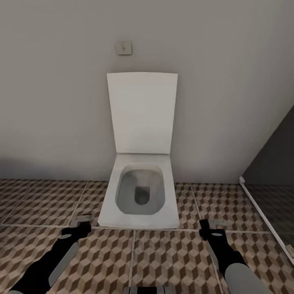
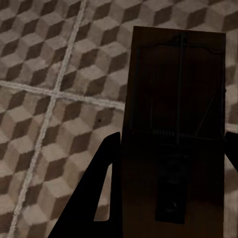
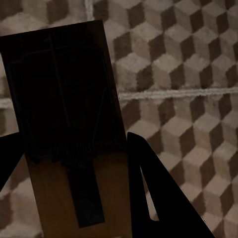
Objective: Take the four mousetraps from the cabinet in the bathroom and place them on the bathroom floor. Make sure all four end up on the same floor surface, and ensure that at least two of them are either under or directly next to the same bathroom sink.
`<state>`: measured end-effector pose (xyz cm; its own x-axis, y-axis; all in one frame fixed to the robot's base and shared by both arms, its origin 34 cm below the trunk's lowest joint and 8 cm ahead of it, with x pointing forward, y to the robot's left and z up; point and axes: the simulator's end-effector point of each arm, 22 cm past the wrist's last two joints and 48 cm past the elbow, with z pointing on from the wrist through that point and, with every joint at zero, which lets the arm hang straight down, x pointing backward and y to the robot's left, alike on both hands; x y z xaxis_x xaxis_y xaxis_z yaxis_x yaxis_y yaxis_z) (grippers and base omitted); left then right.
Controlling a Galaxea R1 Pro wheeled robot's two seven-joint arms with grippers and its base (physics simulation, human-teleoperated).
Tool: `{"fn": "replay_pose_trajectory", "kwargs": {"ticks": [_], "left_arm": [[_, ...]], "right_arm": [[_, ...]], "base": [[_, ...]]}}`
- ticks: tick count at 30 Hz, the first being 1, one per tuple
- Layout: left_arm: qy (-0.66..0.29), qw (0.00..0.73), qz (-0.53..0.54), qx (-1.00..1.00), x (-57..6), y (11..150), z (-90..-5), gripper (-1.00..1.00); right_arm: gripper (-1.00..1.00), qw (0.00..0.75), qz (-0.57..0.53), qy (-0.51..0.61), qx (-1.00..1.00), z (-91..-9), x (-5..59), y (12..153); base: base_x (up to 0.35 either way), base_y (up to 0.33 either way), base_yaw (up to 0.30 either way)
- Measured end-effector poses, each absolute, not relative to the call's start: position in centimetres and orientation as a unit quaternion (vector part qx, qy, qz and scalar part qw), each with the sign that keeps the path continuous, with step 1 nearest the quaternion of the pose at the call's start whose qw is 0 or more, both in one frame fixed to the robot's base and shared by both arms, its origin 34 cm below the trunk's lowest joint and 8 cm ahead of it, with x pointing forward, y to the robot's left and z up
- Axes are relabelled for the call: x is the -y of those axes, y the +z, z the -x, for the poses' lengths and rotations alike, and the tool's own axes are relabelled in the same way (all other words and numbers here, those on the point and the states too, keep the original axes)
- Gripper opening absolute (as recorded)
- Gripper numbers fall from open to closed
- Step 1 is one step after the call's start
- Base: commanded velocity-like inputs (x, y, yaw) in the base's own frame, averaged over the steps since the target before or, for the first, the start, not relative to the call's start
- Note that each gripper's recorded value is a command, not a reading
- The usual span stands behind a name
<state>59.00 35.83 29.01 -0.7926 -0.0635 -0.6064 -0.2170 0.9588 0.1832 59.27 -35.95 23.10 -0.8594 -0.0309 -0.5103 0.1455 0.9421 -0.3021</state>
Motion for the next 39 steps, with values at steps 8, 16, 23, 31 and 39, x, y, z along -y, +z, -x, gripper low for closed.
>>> {"fn": "replay_pose_trajectory", "kwargs": {"ticks": [8, 16, 23, 31, 39], "left_arm": [[0.129, 0.3, 0.082, -0.942, -36.8, 27.6, -58.5, -1.0], [0.134, 0.288, 0.081, -0.945, -37.4, 26.2, -57.9, -1.0], [0.133, 0.292, 0.081, -0.944, -37.3, 26.4, -58.1, -1.0], [0.13, 0.291, 0.081, -0.944, -36.8, 26.3, -58.1, -1.0], [0.13, 0.292, 0.08, -0.944, -36.8, 26.4, -58.1, -1.0]], "right_arm": [[-1.0, 0.246, -0.029, -0.165, -0.955, -58.2, 35.7, 21.2], [-1.0, 0.234, -0.027, -0.165, -0.958, -57.4, 35.7, 19.7], [-1.0, 0.234, -0.026, -0.164, -0.958, -57.4, 35.6, 19.7], [-1.0, 0.233, -0.026, -0.165, -0.958, -57.4, 35.6, 19.7], [-1.0, 0.233, -0.026, -0.165, -0.958, -57.4, 35.6, 19.6]], "base": [[0.0, 0.0, 0.0], [0.0, 0.0, 0.0], [0.0, 0.0, 0.0], [0.1, 0.132, 0.0], [0.111, 0.119, 0.0]]}}
